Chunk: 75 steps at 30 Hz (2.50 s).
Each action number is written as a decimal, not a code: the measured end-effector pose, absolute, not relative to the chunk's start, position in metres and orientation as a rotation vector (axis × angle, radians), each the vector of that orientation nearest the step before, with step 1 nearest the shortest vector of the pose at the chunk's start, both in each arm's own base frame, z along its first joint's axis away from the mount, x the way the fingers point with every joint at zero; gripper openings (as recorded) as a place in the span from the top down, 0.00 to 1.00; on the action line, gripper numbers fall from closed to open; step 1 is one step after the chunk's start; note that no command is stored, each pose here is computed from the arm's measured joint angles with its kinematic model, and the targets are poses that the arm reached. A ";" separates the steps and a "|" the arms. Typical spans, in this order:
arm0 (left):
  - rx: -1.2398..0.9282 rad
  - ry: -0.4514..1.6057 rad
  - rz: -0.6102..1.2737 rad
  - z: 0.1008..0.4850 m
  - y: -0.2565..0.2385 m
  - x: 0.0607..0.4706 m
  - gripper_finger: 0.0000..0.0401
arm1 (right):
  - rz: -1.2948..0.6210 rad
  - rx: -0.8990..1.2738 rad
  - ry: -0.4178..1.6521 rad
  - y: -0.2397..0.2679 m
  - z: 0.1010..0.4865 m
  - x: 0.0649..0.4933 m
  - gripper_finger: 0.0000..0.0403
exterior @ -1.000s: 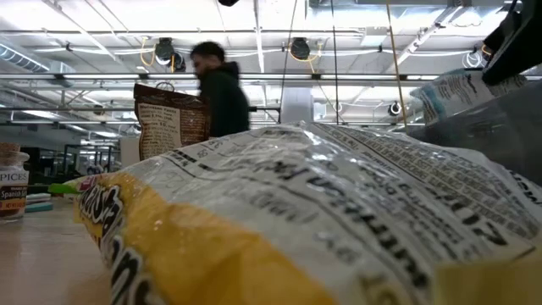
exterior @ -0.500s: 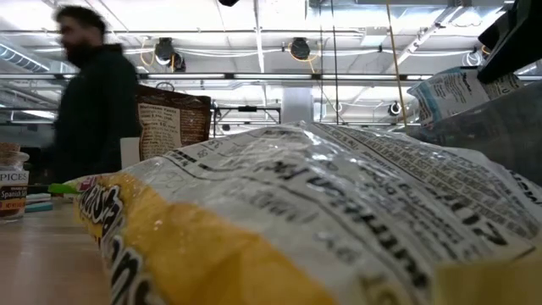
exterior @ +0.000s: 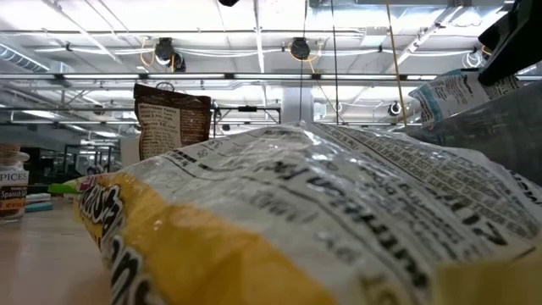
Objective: Pick & Place Food Item
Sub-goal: Put blue noodle pack into the bottom black transparent bin, then put the left blue pattern spoon into the top black transparent bin
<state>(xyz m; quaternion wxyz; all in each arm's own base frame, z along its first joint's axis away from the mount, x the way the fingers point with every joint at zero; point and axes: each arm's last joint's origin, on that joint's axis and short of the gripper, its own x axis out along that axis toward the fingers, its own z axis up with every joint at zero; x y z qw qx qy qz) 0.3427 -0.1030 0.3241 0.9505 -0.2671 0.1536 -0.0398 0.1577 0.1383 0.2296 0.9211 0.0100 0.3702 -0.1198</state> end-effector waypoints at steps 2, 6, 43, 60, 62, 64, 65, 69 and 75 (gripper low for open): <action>-0.544 0.312 -0.081 0.324 -0.103 0.343 0.63 | -0.246 0.021 0.761 0.138 0.230 0.158 1.00; -0.546 0.313 -0.081 0.324 -0.103 0.343 0.63 | -0.245 0.021 0.761 0.138 0.230 0.158 1.00; -0.546 0.312 -0.081 0.324 -0.103 0.343 0.63 | -0.242 0.031 0.760 0.139 0.230 0.158 0.85; -0.545 0.313 -0.083 0.324 -0.103 0.343 0.63 | -0.223 0.033 0.747 0.135 0.236 0.155 0.70; -0.546 0.315 -0.090 0.324 -0.103 0.343 0.63 | -0.214 0.057 0.728 0.133 0.241 0.152 0.69; -0.547 0.320 -0.109 0.324 -0.102 0.343 0.63 | -0.199 0.096 0.697 0.130 0.249 0.149 0.70; -0.551 0.324 -0.121 0.325 -0.101 0.343 0.63 | -0.190 0.119 0.678 0.128 0.253 0.147 0.70; -0.594 0.342 -0.187 0.328 -0.093 0.343 0.63 | -0.135 0.211 0.570 0.120 0.273 0.141 0.70; -0.631 0.337 -0.241 0.338 -0.073 0.340 0.63 | -0.059 0.285 0.353 0.105 0.308 0.138 0.70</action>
